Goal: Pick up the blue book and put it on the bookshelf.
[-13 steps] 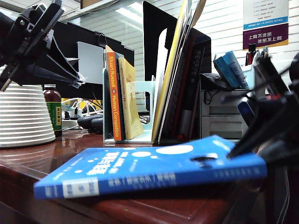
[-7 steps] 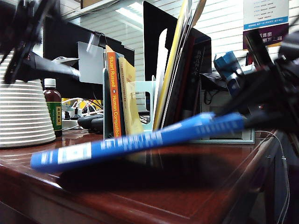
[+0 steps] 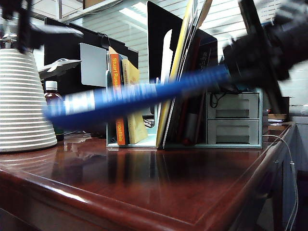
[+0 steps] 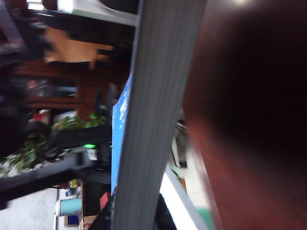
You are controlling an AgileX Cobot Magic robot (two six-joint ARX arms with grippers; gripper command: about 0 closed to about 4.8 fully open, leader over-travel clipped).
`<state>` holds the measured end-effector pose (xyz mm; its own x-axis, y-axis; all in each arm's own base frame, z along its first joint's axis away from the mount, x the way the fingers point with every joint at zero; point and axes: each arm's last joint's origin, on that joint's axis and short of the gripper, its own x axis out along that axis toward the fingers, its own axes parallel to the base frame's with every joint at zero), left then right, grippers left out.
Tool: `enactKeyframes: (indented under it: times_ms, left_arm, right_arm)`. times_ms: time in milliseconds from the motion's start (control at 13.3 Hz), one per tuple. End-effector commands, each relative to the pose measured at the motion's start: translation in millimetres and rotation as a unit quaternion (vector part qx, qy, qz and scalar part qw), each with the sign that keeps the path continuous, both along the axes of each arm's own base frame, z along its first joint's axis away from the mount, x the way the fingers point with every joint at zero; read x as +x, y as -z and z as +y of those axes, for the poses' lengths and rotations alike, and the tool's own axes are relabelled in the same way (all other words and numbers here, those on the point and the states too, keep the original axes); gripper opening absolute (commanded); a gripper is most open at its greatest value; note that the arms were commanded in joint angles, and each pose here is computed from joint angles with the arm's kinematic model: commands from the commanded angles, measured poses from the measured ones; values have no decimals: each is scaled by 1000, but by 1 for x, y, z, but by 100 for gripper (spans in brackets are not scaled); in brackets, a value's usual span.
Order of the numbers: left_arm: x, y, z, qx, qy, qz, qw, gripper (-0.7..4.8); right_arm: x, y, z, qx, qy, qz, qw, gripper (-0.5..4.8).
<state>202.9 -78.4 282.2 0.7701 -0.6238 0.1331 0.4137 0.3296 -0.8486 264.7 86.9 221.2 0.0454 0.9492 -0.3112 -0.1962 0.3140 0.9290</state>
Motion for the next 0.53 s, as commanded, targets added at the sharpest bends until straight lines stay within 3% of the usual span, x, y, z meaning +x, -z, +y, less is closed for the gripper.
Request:
enactKeyframes:
  times_ms: [75, 226, 528]
  left_arm:
    - [-5, -14, 20, -14, -51, -35, 998, 479]
    - [-11, -20, 35, -25, -57, -41, 997, 479]
    - [-17, -24, 49, -21, -82, -43, 995, 479]
  right_arm:
    - [8, -32, 4, 56, -38, -55, 996, -6]
    - [13, -46, 7, 65, -43, -67, 995, -6]
    - [21, -86, 21, 84, -60, -142, 984, -6]
